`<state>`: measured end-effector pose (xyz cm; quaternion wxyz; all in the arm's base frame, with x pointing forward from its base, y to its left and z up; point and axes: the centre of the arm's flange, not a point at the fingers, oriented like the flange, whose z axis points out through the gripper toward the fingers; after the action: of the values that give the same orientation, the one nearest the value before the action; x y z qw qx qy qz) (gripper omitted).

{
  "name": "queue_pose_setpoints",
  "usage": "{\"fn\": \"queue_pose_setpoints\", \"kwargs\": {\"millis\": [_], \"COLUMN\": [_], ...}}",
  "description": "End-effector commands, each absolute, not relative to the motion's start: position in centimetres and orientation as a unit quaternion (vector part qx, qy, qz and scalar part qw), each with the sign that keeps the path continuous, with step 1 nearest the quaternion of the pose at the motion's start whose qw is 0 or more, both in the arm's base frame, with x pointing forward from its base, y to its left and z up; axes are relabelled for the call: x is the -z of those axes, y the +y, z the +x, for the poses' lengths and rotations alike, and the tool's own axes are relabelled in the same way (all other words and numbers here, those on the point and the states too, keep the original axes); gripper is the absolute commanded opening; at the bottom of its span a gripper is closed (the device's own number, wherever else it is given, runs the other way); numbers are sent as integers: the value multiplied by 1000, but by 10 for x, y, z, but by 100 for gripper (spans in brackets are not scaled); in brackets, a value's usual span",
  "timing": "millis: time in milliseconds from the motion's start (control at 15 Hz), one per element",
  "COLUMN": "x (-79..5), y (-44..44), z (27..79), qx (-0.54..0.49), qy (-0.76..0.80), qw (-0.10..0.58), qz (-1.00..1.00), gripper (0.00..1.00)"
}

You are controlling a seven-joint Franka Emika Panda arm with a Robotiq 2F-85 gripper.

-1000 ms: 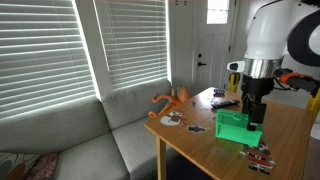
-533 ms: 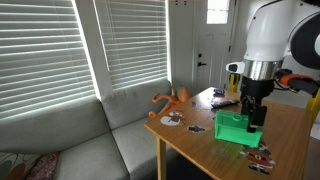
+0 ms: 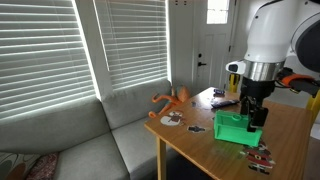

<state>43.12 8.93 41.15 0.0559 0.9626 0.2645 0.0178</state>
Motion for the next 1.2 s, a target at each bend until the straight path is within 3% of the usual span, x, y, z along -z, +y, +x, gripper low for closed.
{"fn": "queue_pose_setpoints", "kwargs": {"millis": [0, 67, 200, 600, 1133], "x": [-404, -404, -404, -404, -396], "y": [93, 94, 94, 94, 82], "z": [423, 422, 422, 422, 426], "qx": [-25, -27, -28, -33, -83], "qy": [267, 268, 270, 279, 309], "qw": [78, 81, 89, 109, 231], "qz": [960, 960, 958, 954, 919], "gripper": [64, 58, 56, 56, 56]}}
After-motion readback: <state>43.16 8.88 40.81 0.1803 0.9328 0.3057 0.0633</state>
